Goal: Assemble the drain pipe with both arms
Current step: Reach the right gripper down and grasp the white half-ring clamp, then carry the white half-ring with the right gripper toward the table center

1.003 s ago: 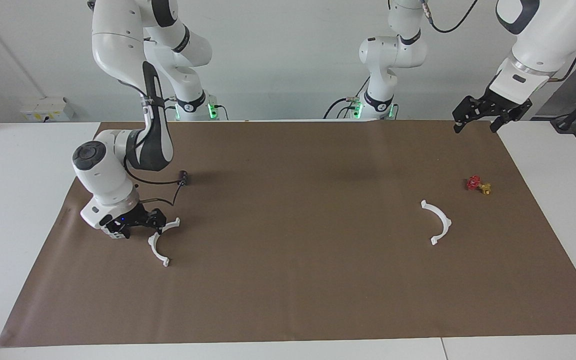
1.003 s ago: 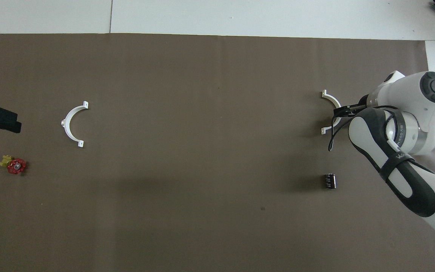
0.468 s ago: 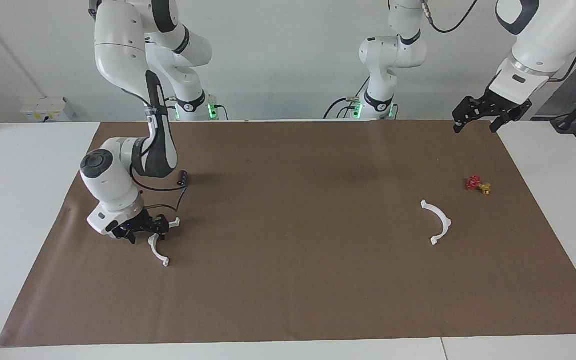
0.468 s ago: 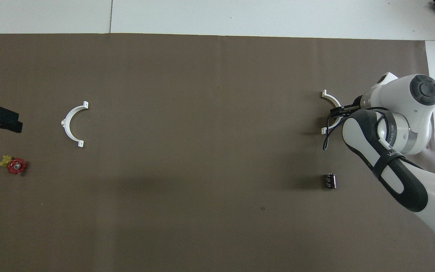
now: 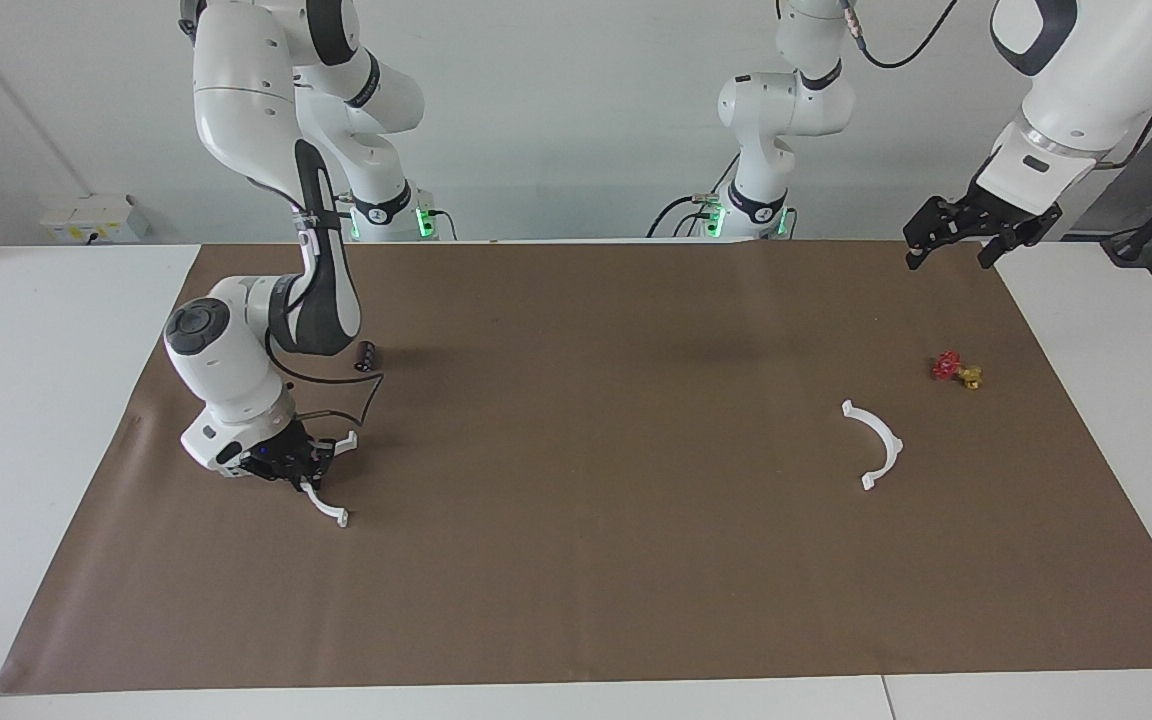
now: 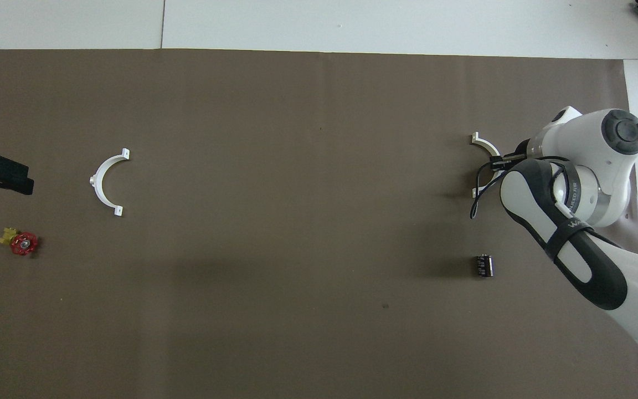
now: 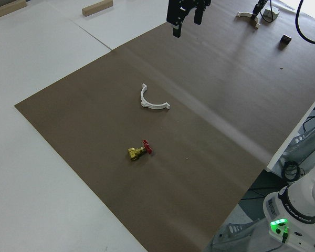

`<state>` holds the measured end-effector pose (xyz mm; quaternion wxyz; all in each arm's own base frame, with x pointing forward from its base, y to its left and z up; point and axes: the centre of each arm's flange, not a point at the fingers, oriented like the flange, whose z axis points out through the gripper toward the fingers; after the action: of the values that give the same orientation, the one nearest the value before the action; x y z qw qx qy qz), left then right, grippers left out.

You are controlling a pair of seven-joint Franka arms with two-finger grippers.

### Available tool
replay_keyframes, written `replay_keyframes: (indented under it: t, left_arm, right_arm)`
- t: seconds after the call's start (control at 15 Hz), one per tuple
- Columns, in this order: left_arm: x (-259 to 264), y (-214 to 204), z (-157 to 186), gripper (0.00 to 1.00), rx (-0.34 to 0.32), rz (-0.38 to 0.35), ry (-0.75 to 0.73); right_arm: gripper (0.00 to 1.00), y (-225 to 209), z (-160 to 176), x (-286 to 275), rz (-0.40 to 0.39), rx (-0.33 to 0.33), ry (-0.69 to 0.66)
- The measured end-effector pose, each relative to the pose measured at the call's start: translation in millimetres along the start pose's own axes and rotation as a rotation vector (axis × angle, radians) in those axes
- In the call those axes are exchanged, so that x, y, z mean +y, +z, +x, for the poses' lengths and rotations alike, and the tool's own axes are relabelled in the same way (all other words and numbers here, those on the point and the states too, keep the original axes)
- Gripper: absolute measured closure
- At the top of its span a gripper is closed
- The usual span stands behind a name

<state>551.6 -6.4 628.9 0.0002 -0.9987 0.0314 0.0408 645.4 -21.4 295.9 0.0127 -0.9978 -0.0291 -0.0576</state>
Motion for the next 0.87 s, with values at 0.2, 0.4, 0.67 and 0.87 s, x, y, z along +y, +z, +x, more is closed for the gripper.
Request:
replay_keyframes:
  t: [0.2, 0.4, 0.67, 0.87]
  left_arm:
    - [0, 1, 1, 0.00, -0.002, 0.000, 0.000]
    - [0, 1, 1, 0.00, -0.002, 0.000, 0.000]
    - [0, 1, 1, 0.00, -0.002, 0.000, 0.000]
    - [0, 1, 1, 0.00, -0.002, 0.000, 0.000]
  right_arm:
    - [0.79, -20, 12, -38, 0.013, -0.018, 0.034]
    - [0.79, -44, 18, -117, 0.023, -0.030, 0.072]
    - [0.79, -47, 1, -222, 0.025, -0.032, 0.106]
    - [0.79, -47, -17, -280, 0.028, -0.034, 0.111]
